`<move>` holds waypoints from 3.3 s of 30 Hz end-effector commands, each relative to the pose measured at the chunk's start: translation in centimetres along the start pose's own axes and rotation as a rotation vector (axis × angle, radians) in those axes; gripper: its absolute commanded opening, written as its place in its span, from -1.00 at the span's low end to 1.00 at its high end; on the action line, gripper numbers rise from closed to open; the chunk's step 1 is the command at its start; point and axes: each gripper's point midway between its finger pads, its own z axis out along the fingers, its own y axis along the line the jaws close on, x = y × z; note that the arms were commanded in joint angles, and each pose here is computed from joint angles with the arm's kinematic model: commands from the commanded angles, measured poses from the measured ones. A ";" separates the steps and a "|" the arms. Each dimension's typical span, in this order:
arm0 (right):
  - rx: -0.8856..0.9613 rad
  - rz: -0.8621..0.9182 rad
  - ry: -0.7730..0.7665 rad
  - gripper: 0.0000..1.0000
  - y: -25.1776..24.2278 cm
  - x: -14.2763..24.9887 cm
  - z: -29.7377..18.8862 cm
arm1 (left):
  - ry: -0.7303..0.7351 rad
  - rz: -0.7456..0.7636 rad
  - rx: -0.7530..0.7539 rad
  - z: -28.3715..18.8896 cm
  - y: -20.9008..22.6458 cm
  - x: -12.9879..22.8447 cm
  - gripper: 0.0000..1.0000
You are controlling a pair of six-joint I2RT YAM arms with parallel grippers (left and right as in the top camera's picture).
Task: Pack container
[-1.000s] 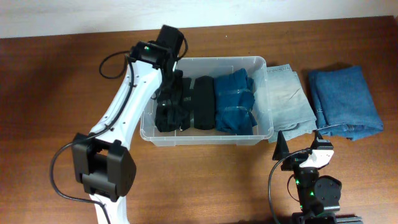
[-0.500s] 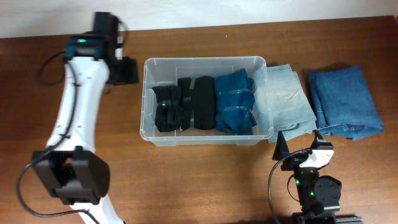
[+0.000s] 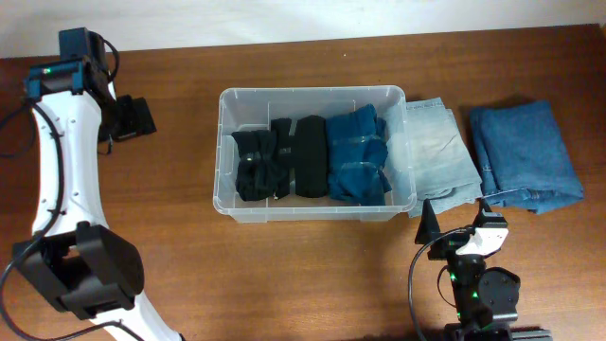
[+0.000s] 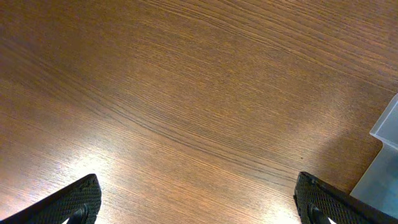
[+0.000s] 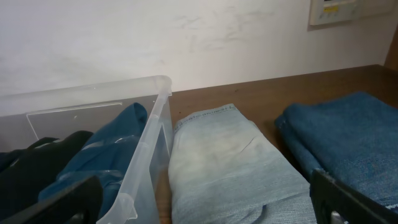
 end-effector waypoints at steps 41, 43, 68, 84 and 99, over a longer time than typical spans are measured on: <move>-0.043 0.200 0.606 0.97 2.3 -16.2 5.3 | -0.036 -0.007 -0.003 -1.3 0.4 -0.4 0.99; -0.046 0.250 0.698 0.97 0.5 -15.7 6.3 | -0.036 -0.007 -0.003 -1.3 0.4 -0.4 0.99; -0.317 0.265 1.068 0.98 -9.1 1.3 15.6 | -0.036 -0.007 -0.003 -1.3 0.4 -0.4 0.99; -0.176 -0.295 1.155 0.97 -7.3 3.9 19.1 | -0.036 -0.007 -0.003 -1.3 0.4 -0.4 0.98; -0.238 -0.205 1.249 0.97 -7.9 8.8 18.9 | -0.036 -0.007 -0.003 -1.3 0.4 -0.4 0.99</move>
